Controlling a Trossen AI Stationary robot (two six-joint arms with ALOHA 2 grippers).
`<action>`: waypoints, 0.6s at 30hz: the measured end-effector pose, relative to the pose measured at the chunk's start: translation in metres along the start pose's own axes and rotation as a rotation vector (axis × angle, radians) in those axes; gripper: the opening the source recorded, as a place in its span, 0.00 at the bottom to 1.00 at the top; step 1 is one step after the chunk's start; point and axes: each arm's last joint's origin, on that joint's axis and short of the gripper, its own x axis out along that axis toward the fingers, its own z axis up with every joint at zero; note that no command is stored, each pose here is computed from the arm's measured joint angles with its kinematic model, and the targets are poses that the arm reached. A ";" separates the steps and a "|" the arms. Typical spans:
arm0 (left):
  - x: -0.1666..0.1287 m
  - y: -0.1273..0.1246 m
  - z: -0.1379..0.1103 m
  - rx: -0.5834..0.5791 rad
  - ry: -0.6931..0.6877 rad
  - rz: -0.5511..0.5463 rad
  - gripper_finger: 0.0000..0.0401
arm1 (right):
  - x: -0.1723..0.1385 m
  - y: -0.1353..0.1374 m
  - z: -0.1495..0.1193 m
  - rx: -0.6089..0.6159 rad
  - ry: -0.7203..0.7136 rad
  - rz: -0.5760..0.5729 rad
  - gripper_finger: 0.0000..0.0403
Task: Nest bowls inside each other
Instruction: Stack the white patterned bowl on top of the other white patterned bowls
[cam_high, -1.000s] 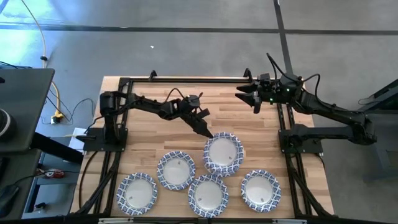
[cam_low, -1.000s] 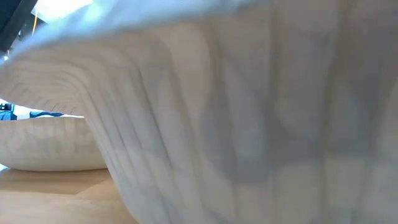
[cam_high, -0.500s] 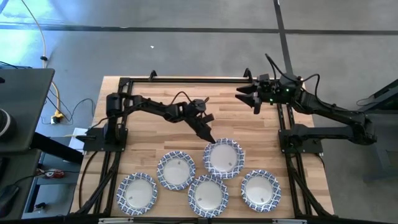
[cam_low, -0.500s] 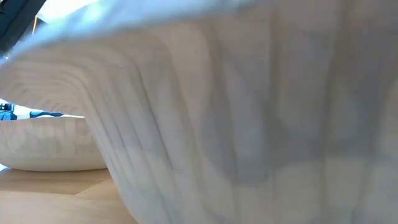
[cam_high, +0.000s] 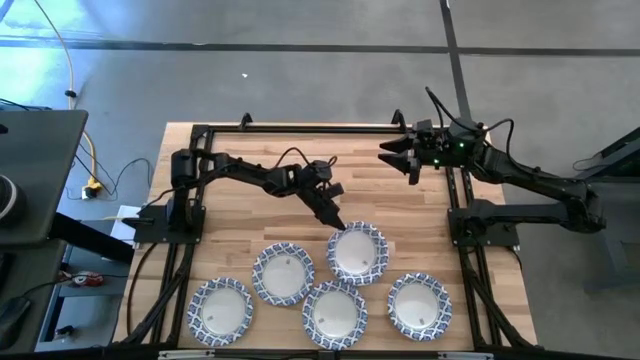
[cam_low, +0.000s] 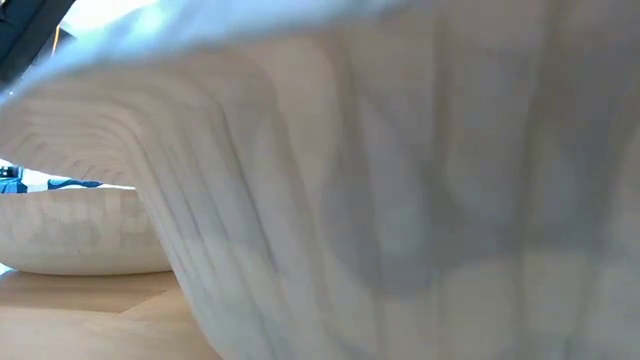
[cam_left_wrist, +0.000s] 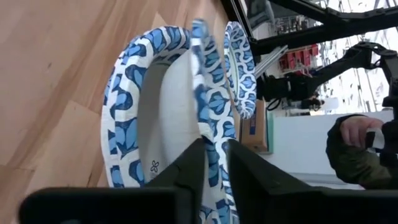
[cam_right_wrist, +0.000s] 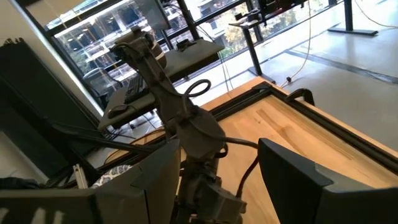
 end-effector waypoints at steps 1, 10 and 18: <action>0.000 0.000 0.000 0.004 -0.002 0.000 0.19 | 0.000 0.000 0.000 0.002 0.001 0.002 0.51; -0.001 0.000 0.001 0.011 -0.001 -0.006 0.49 | 0.000 0.000 0.000 0.002 0.003 0.006 0.51; -0.013 0.002 0.008 0.036 -0.024 -0.001 0.59 | 0.000 0.000 -0.001 0.005 0.012 0.006 0.51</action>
